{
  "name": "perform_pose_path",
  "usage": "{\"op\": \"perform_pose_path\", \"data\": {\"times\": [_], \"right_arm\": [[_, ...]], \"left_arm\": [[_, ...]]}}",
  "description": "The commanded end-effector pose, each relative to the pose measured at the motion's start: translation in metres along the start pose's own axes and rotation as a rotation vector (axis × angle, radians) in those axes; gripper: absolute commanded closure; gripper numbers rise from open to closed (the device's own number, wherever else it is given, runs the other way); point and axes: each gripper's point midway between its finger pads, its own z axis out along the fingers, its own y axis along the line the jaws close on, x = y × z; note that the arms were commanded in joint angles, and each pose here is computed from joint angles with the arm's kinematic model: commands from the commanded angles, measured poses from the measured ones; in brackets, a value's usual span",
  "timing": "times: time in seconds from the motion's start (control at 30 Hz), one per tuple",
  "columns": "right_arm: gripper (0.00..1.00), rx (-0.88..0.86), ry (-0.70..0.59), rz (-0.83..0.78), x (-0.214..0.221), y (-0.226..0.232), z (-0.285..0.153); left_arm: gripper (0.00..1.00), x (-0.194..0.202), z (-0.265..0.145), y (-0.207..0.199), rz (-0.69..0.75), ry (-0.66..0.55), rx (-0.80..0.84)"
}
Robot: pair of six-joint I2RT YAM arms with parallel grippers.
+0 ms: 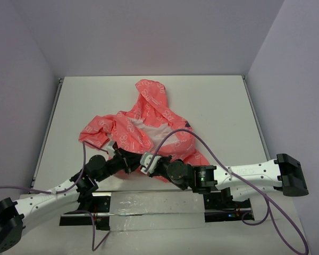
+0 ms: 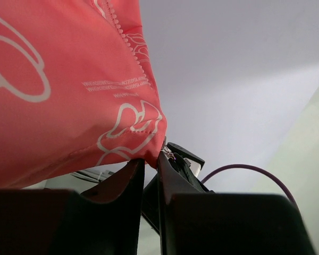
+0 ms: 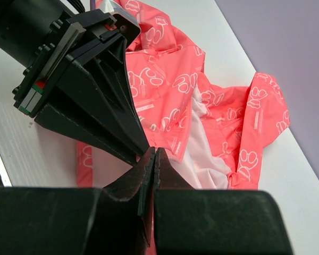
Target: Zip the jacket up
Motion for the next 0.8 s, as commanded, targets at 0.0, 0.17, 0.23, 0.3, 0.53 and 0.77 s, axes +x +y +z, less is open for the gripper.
{"op": "perform_pose_path", "data": {"times": [0.0, 0.17, 0.23, 0.3, 0.53, 0.77], "right_arm": [[1.00, 0.018, -0.061, 0.044, -0.029, -0.008, -0.001], [1.00, 0.014, -0.060, 0.044, -0.029, -0.007, -0.001], [1.00, 0.013, -0.060, 0.045, -0.029, -0.007, -0.001], [1.00, 0.014, -0.060, 0.047, -0.029, -0.007, -0.001], [1.00, 0.021, -0.070, 0.067, -0.033, -0.010, -0.003], [1.00, -0.029, -0.048, 0.125, -0.030, -0.010, -0.001]], "left_arm": [[0.81, 0.013, 0.001, -0.031, 0.033, 0.036, 0.098], [0.81, 0.015, 0.003, -0.031, 0.040, 0.044, 0.094], [0.80, 0.014, 0.004, -0.030, 0.041, 0.041, 0.090], [0.84, 0.014, 0.004, -0.028, 0.041, 0.040, 0.084], [1.00, 0.013, 0.002, -0.024, 0.053, 0.033, 0.062], [1.00, 0.005, -0.008, -0.009, 0.084, -0.004, 0.007]]}}
